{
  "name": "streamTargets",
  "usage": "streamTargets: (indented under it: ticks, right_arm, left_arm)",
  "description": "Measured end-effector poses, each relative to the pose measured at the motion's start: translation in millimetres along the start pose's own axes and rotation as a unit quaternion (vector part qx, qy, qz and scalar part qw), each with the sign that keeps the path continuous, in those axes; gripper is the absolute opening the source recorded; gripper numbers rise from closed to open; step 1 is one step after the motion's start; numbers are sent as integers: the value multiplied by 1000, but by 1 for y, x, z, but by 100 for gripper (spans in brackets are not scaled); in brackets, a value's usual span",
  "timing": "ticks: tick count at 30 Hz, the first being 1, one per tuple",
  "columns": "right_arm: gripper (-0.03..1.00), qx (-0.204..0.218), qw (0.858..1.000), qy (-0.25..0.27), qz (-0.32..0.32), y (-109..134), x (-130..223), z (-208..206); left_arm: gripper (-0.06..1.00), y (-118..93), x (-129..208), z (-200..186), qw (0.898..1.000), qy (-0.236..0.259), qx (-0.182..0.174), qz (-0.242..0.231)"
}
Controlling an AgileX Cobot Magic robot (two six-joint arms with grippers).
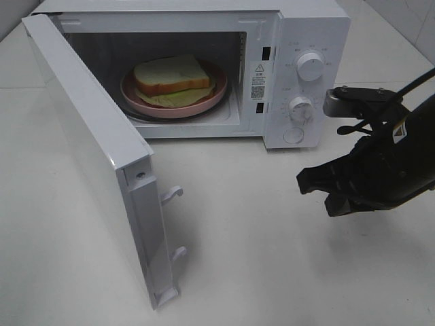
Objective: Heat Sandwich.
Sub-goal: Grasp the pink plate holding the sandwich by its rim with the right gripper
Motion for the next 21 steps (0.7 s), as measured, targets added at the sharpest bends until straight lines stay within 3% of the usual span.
streamTargets:
  ticks: [4,5,6,8,9,12,13,14,17,18,19,21]
  right_arm:
    - [8,10,992,28,-124,3,-5,-11]
    - [8,10,992,28,-124,3,-5,-11]
    - [9,10,981,39,-189,3,-6,-14]
    - [9,9,967,47,-248,4,-7,-17]
    - [9,9,967,47,-248,4,-7,-17]
    - [9,5,930,51,-363,4,-9,-20]
    - [9,6,901,52,-431,3,-9,-20]
    - [9,6,901,52,-431,3,-9,-20]
    - [10,13,849,55,-525,1,-10,-20]
    - [12,19,813,60,-579,-2,-11,-20]
    - [12,19,813,60,-579,-2,-11,-20]
    - [14,25,786,63,-614,-3,-12,-20]
  left_arm:
    - [97,0,0,0,1000,0,0,0]
    - [97,0,0,0,1000,0,0,0]
    - [97,0,0,0,1000,0,0,0]
    - [97,0,0,0,1000,0,0,0]
    - [97,0,0,0,1000,0,0,0]
    - [97,0,0,0,1000,0,0,0]
    - [97,0,0,0,1000,0,0,0]
    - [97,0,0,0,1000,0,0,0]
    - [97,0,0,0,1000,0,0,0]
    - [97,0,0,0,1000,0,0,0]
    - [97,0,0,0,1000,0,0,0]
    - [97,0,0,0,1000,0,0,0]
Point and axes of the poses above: a point on each arm's last joint axis where the gripper is mounted, z pointing out along that axis toward the gripper, y along the wrist's bending axis when the last joint is at zero, x = y × z, the point moved 2 cm from there along z, pointing out along that axis toward the gripper, and after that the axes turned 6 degrees about z, right-handed, at the moved point
